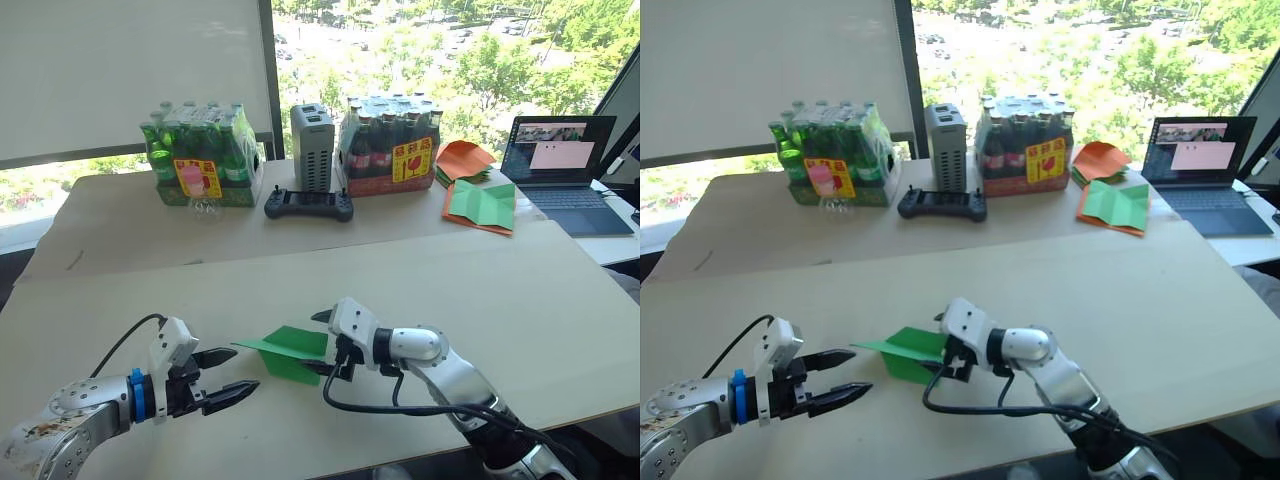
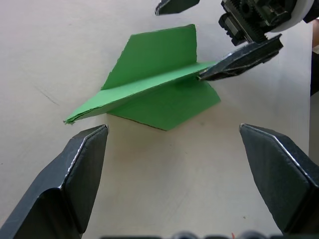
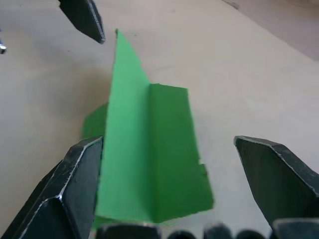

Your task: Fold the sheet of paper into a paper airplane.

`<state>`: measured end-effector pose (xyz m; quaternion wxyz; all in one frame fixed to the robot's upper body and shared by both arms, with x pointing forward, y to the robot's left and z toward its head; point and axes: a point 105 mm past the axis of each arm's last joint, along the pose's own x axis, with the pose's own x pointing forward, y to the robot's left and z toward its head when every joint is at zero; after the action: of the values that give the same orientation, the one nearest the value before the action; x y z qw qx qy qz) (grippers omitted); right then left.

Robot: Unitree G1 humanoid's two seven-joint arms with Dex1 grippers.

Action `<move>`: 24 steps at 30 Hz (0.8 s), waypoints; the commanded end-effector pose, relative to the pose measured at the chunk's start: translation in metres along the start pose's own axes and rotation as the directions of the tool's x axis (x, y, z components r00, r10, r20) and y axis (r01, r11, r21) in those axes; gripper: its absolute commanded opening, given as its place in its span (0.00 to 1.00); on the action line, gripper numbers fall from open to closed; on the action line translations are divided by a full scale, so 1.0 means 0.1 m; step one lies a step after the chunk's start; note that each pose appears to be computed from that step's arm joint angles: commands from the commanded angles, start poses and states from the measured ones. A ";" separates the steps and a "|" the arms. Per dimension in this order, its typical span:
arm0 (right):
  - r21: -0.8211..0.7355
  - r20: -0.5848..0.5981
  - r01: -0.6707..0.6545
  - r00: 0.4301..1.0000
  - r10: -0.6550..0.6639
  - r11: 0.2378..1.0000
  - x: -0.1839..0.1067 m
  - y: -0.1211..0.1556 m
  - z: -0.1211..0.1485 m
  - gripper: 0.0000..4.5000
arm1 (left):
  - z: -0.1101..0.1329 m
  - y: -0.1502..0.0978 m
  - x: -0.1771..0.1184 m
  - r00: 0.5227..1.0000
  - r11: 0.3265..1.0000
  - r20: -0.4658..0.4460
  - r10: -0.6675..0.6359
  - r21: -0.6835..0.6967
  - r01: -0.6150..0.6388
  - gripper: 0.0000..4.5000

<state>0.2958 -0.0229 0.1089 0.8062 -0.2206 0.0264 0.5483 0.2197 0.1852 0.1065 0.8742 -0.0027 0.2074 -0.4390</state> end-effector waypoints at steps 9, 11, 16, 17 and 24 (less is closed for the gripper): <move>-0.052 0.084 -0.043 0.995 0.047 0.998 -0.03 0.14 0.23 1.00 | 0.05 -0.06 0.05 1.000 1.000 0.023 -0.020 0.017 0.019 1.00; -0.030 0.080 -0.042 0.996 0.044 0.999 0.00 0.15 0.21 1.00 | 0.05 -0.06 0.04 1.000 1.000 0.024 -0.019 0.016 0.019 1.00; -0.018 0.058 -0.048 0.997 0.049 0.999 0.01 0.17 0.12 1.00 | 0.04 -0.07 0.04 0.999 1.000 0.027 -0.018 0.012 0.017 1.00; -0.016 0.047 -0.049 0.998 0.049 0.999 0.02 0.17 0.09 1.00 | 0.04 -0.08 0.04 0.999 1.000 0.030 -0.021 0.008 0.020 1.00; -0.012 0.040 -0.060 0.997 0.060 0.998 0.03 0.19 0.06 0.59 | 0.03 -0.09 0.05 0.999 1.000 0.030 -0.018 0.005 0.018 1.00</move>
<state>0.2841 -0.0175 0.0994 0.7944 -0.2135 0.0346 0.5675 0.2184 0.1804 0.1013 0.8750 -0.0149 0.2097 -0.4361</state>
